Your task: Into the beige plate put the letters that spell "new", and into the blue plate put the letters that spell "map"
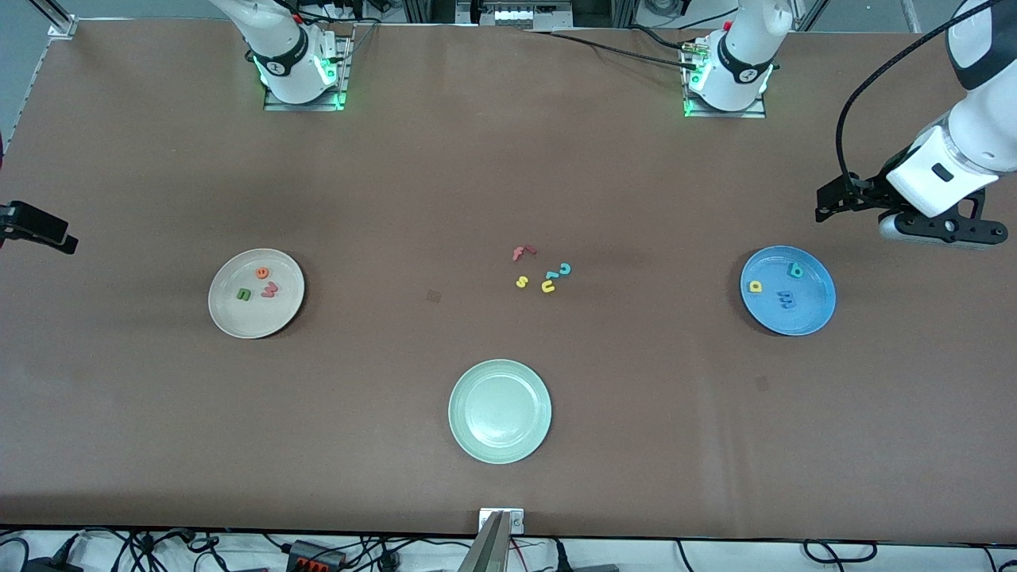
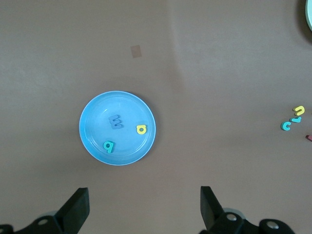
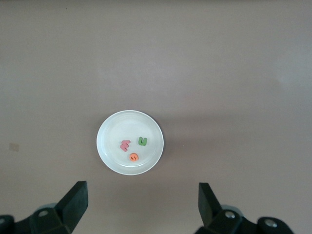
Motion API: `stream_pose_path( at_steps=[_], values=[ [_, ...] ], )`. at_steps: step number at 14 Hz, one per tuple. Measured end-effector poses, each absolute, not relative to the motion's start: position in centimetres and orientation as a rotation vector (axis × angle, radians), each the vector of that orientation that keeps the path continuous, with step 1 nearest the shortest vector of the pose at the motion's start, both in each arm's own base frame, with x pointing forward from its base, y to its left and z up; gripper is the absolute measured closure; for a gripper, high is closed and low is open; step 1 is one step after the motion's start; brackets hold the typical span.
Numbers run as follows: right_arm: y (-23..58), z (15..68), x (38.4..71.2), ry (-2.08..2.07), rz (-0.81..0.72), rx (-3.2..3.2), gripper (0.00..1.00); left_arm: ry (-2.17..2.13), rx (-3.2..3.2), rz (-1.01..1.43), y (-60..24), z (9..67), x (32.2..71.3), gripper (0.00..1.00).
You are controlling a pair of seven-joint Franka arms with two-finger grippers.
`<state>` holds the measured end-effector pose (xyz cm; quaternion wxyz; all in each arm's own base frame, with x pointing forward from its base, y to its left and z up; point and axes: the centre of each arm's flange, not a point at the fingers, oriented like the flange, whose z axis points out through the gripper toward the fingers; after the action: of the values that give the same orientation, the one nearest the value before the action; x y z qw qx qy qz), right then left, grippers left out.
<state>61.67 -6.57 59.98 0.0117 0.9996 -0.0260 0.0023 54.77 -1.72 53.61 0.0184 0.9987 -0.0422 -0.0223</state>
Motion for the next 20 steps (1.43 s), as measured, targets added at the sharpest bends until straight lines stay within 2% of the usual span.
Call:
stream_pose_path(
  at_steps=[4,8,20],
  values=[
    [-6.7,58.1,59.2,-0.080,-0.042,3.117,0.00,-0.132,3.101,-0.068,-1.7,53.6,54.8,0.00],
    [-6.7,58.6,56.8,-0.058,-0.054,3.119,0.00,-0.169,3.102,-0.031,-3.1,54.1,54.8,0.00],
    [-6.8,58.1,56.5,-0.034,-0.075,3.110,0.00,-0.208,3.099,-0.036,-3.1,55.2,54.6,0.00]
  ],
)
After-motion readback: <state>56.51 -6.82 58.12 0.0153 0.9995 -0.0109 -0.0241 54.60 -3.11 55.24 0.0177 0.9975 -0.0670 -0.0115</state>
